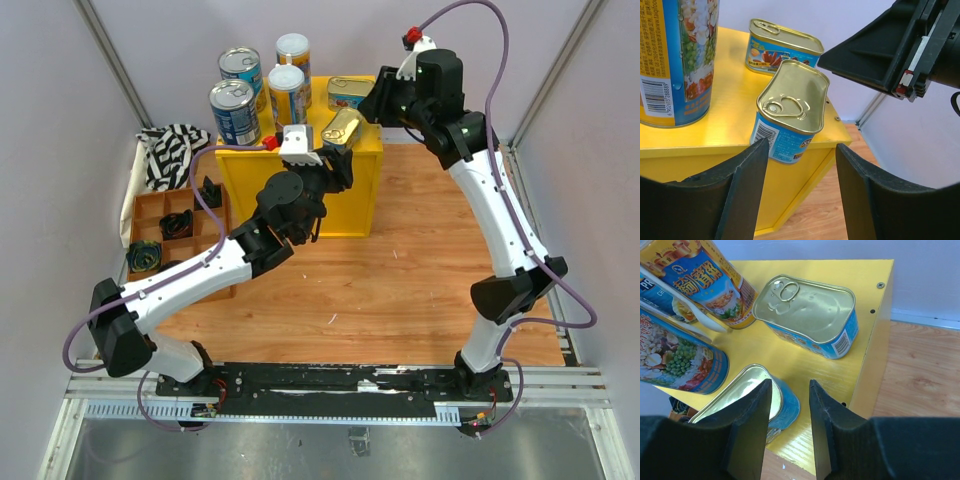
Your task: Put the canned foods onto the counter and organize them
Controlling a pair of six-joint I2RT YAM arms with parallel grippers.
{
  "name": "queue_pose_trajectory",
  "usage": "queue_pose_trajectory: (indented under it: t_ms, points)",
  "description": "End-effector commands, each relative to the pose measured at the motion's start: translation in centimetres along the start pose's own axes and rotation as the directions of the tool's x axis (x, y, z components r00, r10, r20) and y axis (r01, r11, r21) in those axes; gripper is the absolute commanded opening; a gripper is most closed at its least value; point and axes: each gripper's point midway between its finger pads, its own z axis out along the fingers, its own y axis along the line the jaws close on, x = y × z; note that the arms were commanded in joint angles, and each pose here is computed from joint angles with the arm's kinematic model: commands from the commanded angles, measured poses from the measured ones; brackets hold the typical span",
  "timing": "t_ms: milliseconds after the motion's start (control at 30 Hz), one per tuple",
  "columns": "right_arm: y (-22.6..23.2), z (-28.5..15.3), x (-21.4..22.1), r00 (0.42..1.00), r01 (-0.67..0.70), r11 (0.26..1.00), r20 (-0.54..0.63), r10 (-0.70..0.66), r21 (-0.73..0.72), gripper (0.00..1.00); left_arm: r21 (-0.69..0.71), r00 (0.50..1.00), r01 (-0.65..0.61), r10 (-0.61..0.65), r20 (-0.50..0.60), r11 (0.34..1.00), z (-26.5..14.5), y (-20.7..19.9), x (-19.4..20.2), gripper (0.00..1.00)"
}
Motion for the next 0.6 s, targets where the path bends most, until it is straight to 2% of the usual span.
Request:
queue_pose_trajectory:
  t_ms: [0, 567]
  points:
    - [0.2, 0.4, -0.9, 1.0, -0.018, 0.999, 0.022, 0.019, -0.041, 0.37, -0.034, 0.999, 0.009, -0.007, 0.049, 0.999, 0.6, 0.3, -1.7, 0.6]
    - [-0.5, 1.0, 0.8, 0.999, -0.032, 0.998, -0.028, 0.03, -0.052, 0.26, -0.034, 0.999, -0.01, 0.012, 0.045, 0.999, 1.4, 1.9, -1.6, 0.6]
